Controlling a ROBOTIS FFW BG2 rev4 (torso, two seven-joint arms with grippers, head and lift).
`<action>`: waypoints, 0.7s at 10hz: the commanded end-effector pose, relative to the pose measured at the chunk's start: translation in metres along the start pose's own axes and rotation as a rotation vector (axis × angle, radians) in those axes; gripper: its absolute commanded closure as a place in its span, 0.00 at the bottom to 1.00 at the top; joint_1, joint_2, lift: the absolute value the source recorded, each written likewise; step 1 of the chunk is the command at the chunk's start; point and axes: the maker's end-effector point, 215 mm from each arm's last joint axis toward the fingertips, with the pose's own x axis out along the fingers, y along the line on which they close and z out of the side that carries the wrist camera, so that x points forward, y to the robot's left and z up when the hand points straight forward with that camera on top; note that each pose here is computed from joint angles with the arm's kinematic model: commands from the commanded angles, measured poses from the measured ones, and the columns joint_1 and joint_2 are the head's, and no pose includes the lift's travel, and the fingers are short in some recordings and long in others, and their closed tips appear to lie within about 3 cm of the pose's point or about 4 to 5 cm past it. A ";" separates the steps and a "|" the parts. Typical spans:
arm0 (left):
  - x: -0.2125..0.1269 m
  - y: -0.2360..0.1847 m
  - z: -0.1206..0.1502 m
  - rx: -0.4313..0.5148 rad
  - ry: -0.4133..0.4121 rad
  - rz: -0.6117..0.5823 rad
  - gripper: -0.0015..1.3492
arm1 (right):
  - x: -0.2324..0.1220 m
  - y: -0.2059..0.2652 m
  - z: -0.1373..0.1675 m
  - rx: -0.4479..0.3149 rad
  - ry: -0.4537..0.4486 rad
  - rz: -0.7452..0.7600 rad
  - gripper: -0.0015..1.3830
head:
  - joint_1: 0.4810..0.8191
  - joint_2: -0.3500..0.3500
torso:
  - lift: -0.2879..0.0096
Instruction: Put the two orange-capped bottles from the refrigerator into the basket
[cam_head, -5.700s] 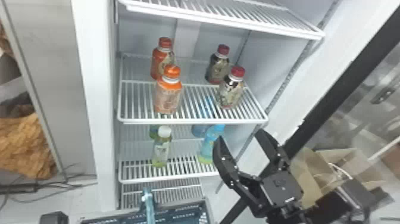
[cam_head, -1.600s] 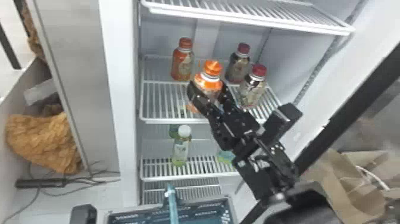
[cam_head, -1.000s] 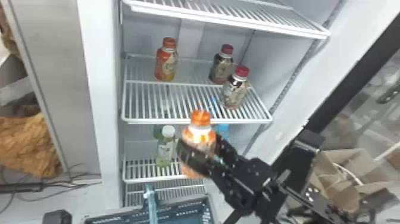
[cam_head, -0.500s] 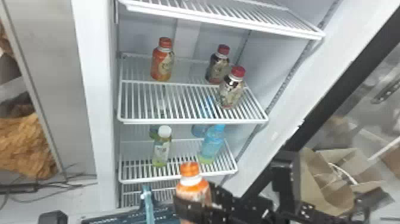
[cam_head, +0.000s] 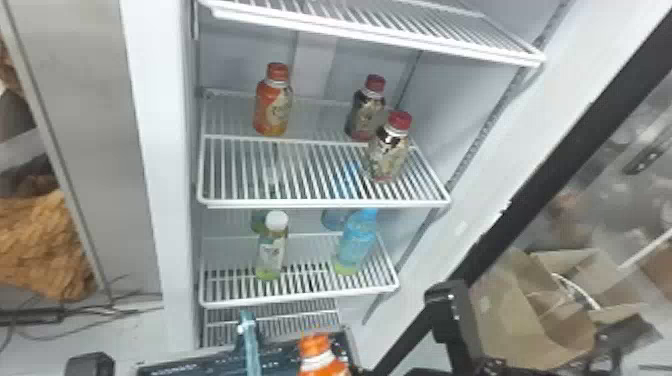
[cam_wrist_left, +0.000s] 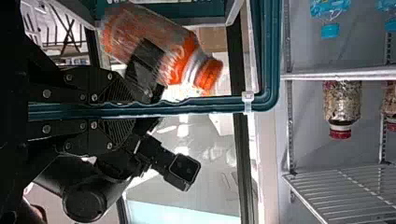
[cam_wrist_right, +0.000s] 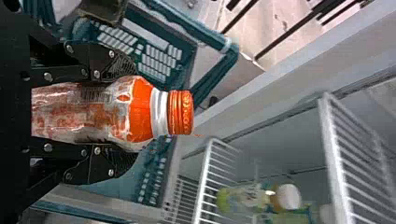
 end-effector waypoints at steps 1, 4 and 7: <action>0.001 0.000 0.000 0.002 0.003 0.000 0.90 | 0.012 -0.003 -0.012 0.026 0.061 0.021 0.63 | 0.63 0.00 | 0.83; 0.000 0.000 0.000 0.000 0.001 0.002 0.90 | 0.011 -0.010 -0.002 0.010 0.042 0.001 0.04 | 0.63 0.00 | 0.83; -0.001 0.000 0.001 -0.001 -0.004 0.000 0.90 | 0.007 -0.011 0.029 -0.059 -0.050 -0.013 0.07 | 0.63 0.00 | 0.83</action>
